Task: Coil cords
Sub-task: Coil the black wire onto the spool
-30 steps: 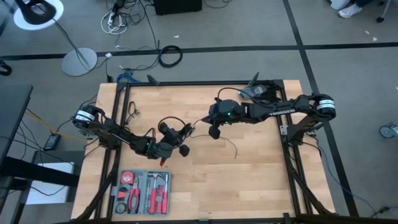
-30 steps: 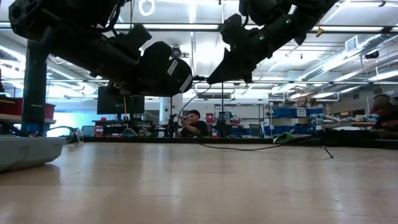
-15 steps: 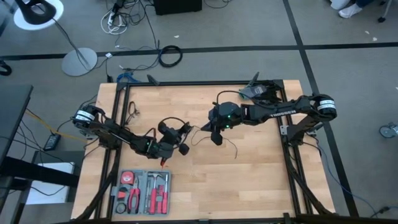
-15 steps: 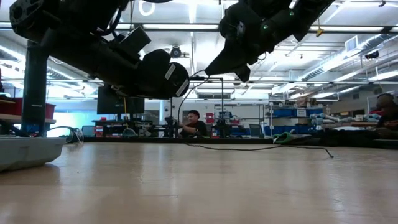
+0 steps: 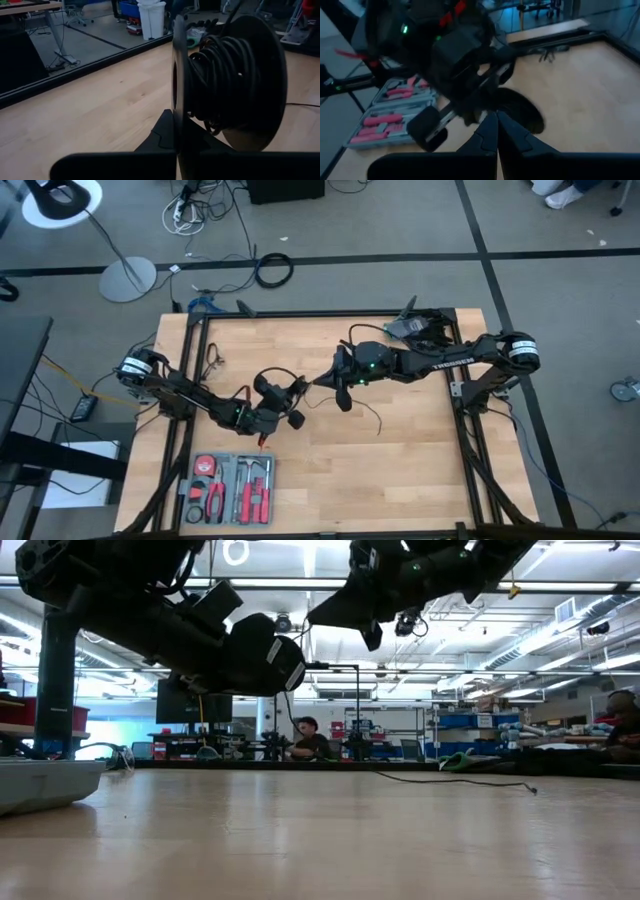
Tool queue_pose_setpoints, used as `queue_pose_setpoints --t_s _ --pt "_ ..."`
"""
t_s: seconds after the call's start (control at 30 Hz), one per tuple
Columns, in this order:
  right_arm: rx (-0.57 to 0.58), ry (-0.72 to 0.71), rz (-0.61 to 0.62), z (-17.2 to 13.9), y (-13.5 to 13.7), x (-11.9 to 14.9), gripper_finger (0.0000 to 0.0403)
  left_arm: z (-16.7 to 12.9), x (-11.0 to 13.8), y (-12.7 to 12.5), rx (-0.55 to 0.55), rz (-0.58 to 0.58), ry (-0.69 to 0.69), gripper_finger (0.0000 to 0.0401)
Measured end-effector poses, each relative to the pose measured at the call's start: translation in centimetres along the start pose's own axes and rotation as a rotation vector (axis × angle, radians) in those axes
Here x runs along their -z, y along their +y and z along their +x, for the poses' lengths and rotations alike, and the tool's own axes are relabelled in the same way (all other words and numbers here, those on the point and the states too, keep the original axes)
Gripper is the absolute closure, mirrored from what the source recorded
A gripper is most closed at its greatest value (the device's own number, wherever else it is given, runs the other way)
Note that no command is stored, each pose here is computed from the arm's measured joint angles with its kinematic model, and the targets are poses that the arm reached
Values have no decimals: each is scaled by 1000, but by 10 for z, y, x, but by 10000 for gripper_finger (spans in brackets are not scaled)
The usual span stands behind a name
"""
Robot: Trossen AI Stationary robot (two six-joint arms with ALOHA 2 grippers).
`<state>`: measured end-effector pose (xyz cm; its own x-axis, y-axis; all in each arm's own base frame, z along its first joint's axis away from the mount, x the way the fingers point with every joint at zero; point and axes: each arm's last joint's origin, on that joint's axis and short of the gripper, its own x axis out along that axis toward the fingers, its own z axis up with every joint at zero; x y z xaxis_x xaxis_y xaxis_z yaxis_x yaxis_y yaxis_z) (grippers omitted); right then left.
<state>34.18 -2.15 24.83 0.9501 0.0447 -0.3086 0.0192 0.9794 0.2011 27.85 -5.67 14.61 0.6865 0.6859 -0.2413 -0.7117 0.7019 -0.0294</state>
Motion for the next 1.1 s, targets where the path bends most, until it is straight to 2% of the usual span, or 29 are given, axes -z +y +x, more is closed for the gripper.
queue_pose_setpoints --t_s 0.23,0.43,0.63,1.1 --pt "-25 -14 -12 15 6 8 403 5 -2 0 41 -16 31 401" --pt "-38 6 -28 32 7 12 403 12 -13 -6 11 21 47 401" --pt "-45 -9 -49 33 8 11 396 13 -15 -8 7 25 51 401" --pt "18 7 -194 34 29 18 343 13 -26 -12 30 -92 -23 401"
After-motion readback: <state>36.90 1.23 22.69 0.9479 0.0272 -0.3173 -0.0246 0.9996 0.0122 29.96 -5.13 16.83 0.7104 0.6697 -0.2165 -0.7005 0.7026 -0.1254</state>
